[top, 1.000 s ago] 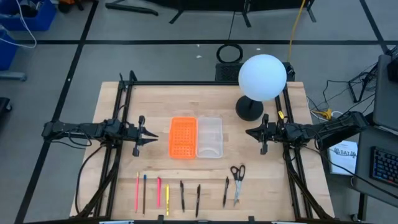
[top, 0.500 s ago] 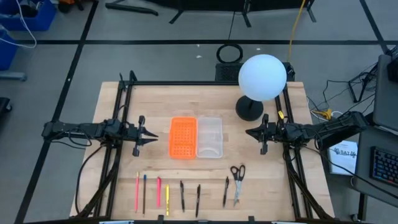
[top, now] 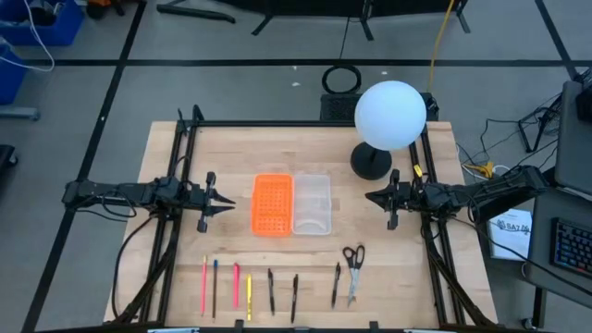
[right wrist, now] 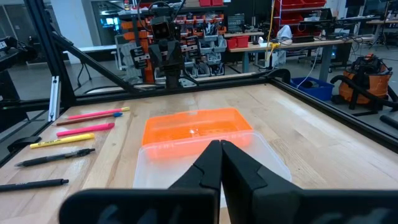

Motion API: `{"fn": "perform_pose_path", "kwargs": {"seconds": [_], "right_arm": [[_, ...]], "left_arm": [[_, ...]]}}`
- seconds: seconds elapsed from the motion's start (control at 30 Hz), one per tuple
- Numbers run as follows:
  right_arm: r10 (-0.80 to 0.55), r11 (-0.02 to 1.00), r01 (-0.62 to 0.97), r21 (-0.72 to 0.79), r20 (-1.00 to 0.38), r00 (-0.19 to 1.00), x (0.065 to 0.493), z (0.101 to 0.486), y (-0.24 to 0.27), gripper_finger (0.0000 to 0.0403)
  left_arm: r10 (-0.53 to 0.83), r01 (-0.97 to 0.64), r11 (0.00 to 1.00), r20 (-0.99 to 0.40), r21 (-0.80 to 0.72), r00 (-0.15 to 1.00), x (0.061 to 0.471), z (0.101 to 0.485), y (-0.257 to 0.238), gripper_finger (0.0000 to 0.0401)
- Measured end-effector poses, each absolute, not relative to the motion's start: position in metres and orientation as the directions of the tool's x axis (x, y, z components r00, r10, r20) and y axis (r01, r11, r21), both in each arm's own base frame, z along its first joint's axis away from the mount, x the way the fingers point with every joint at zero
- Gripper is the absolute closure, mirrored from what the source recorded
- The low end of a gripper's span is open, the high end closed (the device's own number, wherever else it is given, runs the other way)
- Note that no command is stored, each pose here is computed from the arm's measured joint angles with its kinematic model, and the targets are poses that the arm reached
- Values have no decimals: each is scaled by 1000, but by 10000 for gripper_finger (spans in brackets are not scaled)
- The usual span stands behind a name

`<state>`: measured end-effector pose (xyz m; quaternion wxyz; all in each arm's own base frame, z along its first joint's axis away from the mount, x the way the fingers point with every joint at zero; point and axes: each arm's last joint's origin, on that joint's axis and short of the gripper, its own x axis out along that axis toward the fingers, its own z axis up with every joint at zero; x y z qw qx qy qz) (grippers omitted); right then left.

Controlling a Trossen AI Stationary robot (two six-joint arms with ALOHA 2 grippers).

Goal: Pick & place school supplies into a supply box

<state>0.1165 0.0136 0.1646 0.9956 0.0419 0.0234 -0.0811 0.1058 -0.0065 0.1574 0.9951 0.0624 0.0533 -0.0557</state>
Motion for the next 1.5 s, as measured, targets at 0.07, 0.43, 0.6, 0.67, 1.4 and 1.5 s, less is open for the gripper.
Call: {"fn": "perform_pose_path", "kwargs": {"seconds": [0.07, 0.43, 0.6, 0.67, 1.4, 1.5], "right_arm": [[-160, 983, 163, 79, -54, 986, 116, 165, 14, 403], [-159, 983, 160, 95, -13, 987, 117, 169, 14, 403], [-160, 983, 160, 95, -13, 987, 117, 169, 14, 403], [-159, 983, 160, 95, -13, 987, 117, 169, 14, 403], [-157, 987, 160, -29, 93, 983, 119, 184, 14, 403], [-149, 987, 155, -35, 150, 978, 126, 218, 17, 403]], "left_arm": [[-104, 117, 986, -113, 118, 988, 106, 157, -6, 334], [-104, 117, 986, -113, 118, 988, 106, 157, -6, 334], [-104, 117, 986, -113, 118, 988, 106, 157, -6, 334], [-104, 117, 986, -113, 118, 988, 106, 157, -6, 334], [-88, 79, 985, -56, -151, 995, 106, 163, -6, 334], [-88, 76, 983, -66, -166, 994, 106, 162, -6, 334]]}}
